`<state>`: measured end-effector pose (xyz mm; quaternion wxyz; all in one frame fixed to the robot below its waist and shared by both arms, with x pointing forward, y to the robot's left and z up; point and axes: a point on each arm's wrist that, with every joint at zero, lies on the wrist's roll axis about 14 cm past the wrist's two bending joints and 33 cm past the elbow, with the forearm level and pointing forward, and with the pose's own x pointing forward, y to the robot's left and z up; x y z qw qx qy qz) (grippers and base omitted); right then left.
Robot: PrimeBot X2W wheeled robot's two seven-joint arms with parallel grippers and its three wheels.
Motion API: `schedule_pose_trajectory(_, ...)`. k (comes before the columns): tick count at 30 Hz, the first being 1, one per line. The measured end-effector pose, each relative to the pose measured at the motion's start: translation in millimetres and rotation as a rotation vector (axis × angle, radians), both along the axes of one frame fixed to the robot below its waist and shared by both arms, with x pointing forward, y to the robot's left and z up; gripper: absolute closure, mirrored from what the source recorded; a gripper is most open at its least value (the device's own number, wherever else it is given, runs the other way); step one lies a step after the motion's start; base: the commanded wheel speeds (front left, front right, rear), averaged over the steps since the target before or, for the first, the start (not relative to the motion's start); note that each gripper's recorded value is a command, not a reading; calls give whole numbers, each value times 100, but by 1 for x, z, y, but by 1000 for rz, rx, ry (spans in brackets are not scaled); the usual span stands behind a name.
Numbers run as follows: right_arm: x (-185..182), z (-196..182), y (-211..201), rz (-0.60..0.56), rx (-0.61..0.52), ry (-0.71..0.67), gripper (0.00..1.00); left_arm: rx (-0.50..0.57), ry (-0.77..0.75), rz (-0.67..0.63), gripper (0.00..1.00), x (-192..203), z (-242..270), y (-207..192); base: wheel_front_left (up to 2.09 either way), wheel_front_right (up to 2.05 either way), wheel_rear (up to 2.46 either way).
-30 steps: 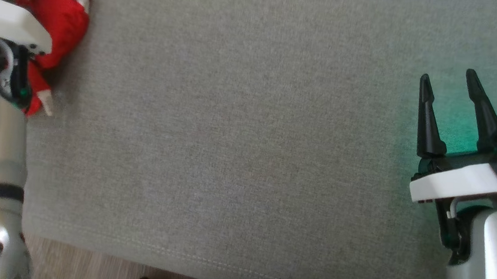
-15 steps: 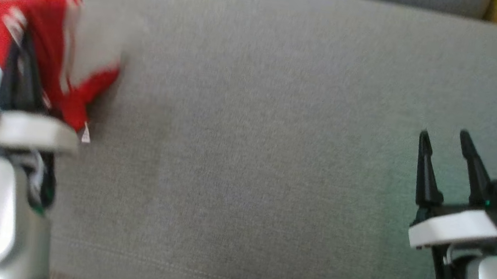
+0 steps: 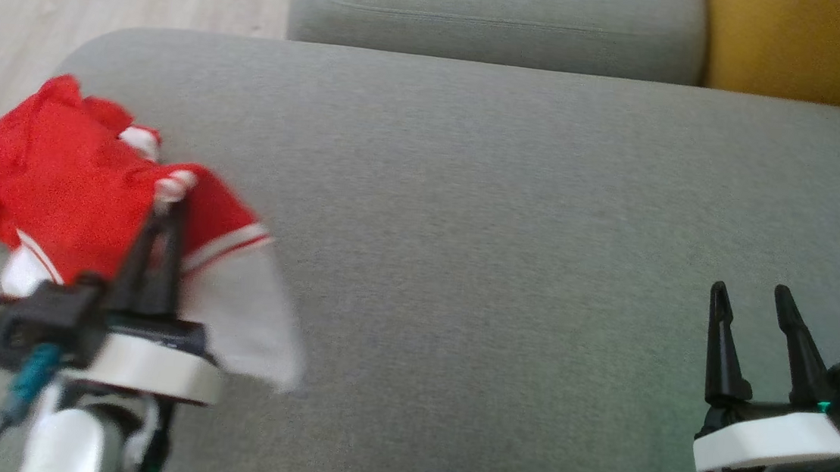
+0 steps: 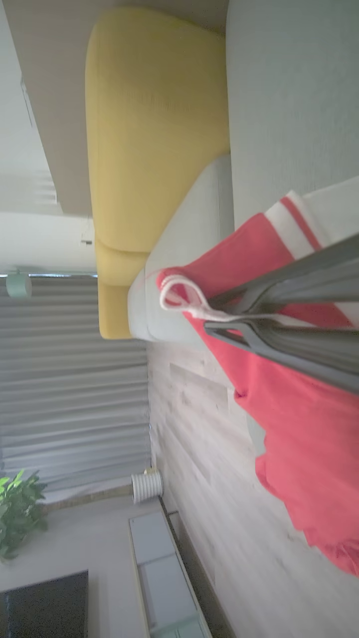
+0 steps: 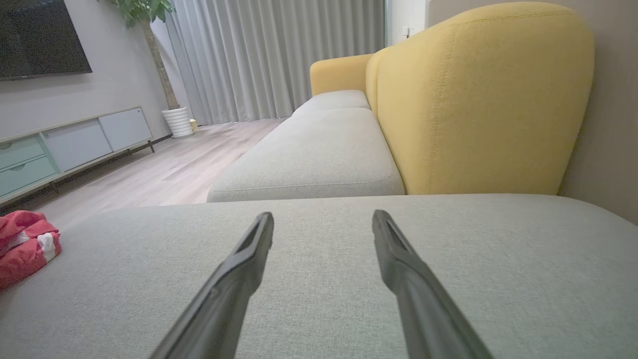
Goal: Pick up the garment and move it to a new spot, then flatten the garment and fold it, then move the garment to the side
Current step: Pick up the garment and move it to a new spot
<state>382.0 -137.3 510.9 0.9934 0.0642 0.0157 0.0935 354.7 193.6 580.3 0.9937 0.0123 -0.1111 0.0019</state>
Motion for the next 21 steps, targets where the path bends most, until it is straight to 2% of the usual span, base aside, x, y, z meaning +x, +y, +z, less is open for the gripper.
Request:
schedule_pose_trajectory(12,-5,0,-42,-132,23,1,0,2,-14,-505,100,56,12,-161,0,0,0)
schedule_pose_trajectory(21,-8,-20,-87,-279,40,32,0,-26,4,-909,100,66,1,-288,0,0,0)
